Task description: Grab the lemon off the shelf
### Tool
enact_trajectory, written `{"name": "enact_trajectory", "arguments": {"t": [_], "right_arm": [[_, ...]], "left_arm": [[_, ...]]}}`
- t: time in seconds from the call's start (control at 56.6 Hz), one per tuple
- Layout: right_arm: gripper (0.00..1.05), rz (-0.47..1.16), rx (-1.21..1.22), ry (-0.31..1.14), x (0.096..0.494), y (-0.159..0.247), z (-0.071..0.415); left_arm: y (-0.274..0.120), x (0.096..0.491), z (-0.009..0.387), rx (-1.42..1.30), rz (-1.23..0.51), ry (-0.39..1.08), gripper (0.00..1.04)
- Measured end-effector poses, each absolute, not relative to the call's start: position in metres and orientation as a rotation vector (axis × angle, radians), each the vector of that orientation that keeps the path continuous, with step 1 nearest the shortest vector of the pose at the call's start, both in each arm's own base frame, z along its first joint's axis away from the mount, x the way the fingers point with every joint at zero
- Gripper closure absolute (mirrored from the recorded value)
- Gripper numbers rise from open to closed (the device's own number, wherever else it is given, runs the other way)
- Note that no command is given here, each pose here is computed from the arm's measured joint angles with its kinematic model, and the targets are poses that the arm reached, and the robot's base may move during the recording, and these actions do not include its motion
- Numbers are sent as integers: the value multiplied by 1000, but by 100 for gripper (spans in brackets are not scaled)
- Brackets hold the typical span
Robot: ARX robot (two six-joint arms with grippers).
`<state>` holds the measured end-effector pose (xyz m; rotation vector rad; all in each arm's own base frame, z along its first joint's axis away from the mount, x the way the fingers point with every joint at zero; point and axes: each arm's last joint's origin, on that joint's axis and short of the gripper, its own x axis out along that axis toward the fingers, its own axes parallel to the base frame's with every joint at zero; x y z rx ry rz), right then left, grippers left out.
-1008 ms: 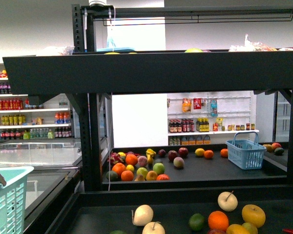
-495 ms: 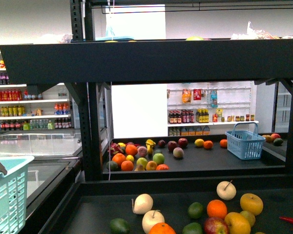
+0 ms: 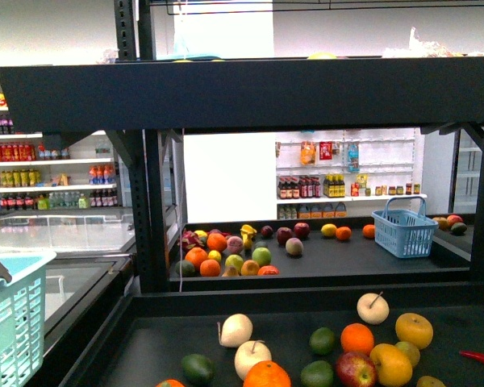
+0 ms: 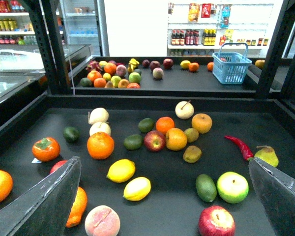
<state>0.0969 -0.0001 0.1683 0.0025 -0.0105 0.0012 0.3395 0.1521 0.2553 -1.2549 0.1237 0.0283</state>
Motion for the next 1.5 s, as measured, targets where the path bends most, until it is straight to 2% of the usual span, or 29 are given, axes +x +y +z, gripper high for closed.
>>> {"name": "enact_trajectory", "arguments": {"t": [0.336, 0.654, 1.096, 1.185, 1.503], "right_arm": [[2, 1, 3, -10, 97, 0, 168], [2, 1, 2, -10, 97, 0, 168], [2, 1, 2, -10, 97, 0, 168], [2, 1, 2, -10, 97, 0, 168], [2, 1, 3, -10, 97, 0, 168]], "left_arm": [[156, 376, 266, -1306, -4, 71, 8], [153, 391, 264, -1319, 15, 64, 9], [156, 391, 256, -1339, 82, 85, 84], [156, 391, 256, -1338, 77, 90, 89], [139, 377, 275, -1273, 0, 132, 92]]}}
